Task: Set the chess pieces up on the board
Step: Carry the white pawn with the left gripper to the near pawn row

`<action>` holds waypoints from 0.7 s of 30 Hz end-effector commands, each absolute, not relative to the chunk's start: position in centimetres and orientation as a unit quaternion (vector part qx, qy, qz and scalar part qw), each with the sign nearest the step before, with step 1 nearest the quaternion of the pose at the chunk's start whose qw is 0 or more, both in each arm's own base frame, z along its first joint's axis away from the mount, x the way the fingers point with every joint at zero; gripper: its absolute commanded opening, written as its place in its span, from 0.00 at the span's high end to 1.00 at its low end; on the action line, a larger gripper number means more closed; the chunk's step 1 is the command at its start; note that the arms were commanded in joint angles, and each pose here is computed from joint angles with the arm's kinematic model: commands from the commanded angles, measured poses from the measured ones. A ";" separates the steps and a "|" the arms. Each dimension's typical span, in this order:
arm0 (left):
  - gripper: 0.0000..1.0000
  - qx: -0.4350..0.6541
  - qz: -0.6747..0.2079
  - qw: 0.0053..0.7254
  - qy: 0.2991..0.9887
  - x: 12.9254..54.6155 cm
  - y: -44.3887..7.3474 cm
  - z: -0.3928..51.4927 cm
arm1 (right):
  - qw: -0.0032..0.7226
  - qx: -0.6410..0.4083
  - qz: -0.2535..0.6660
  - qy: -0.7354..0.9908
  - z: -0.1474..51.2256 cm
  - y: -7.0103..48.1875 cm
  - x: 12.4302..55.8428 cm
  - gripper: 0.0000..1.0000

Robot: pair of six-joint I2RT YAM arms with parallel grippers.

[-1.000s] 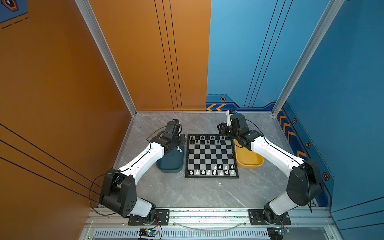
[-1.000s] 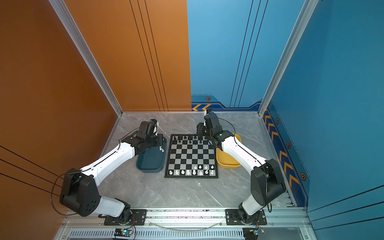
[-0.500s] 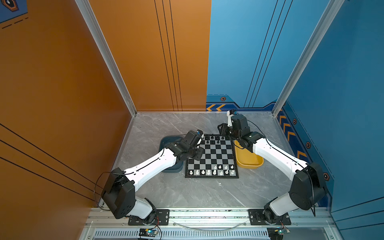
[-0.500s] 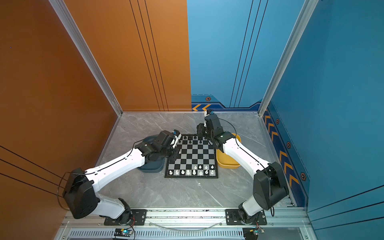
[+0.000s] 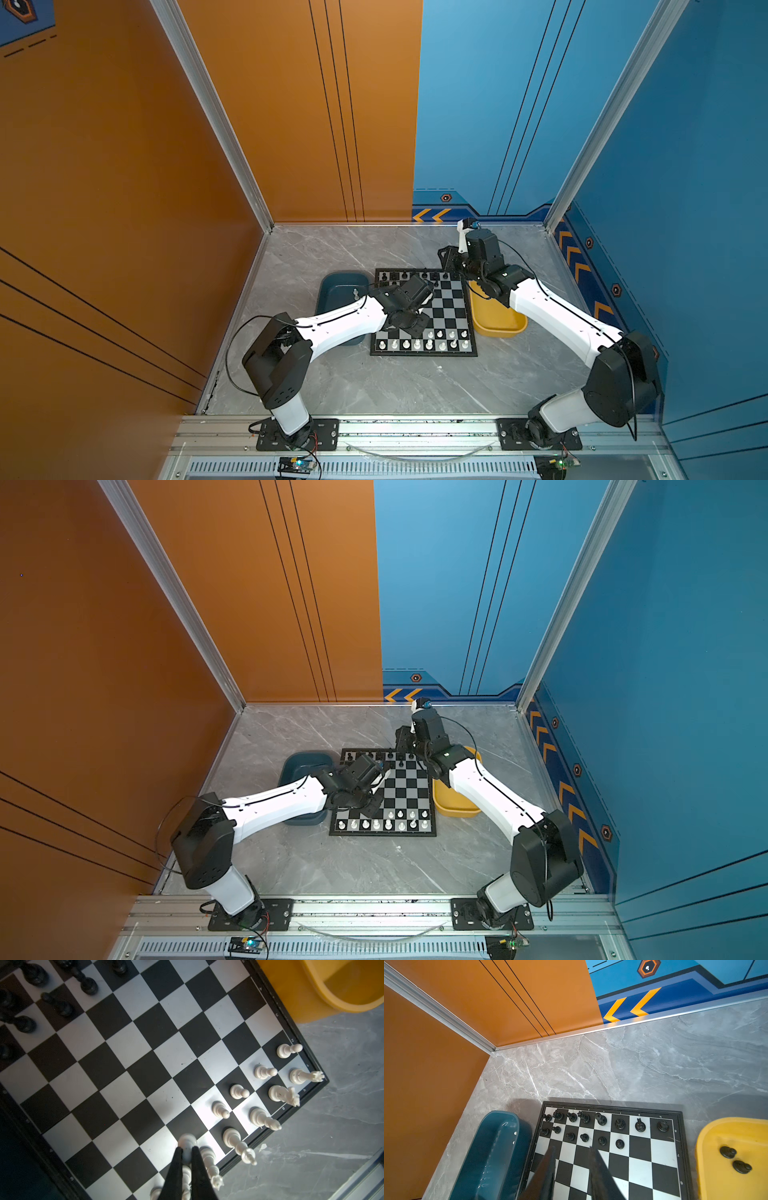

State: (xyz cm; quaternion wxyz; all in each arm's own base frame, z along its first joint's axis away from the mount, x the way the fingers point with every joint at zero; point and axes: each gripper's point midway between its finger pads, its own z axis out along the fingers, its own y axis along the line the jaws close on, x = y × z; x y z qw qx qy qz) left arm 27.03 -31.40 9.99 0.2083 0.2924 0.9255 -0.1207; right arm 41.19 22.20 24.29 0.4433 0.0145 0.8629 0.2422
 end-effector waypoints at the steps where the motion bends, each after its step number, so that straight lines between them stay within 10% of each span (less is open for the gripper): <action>1: 1.00 0.305 -0.124 0.197 0.923 26.6 -32.3 10.0 | 0.450 0.016 0.236 0.861 24.6 21.7 40.8 0.70; 21: 1.00 0.314 -0.077 0.164 0.932 26.2 -32.0 7.7 | 0.447 0.018 0.236 0.863 24.3 21.6 40.9 0.70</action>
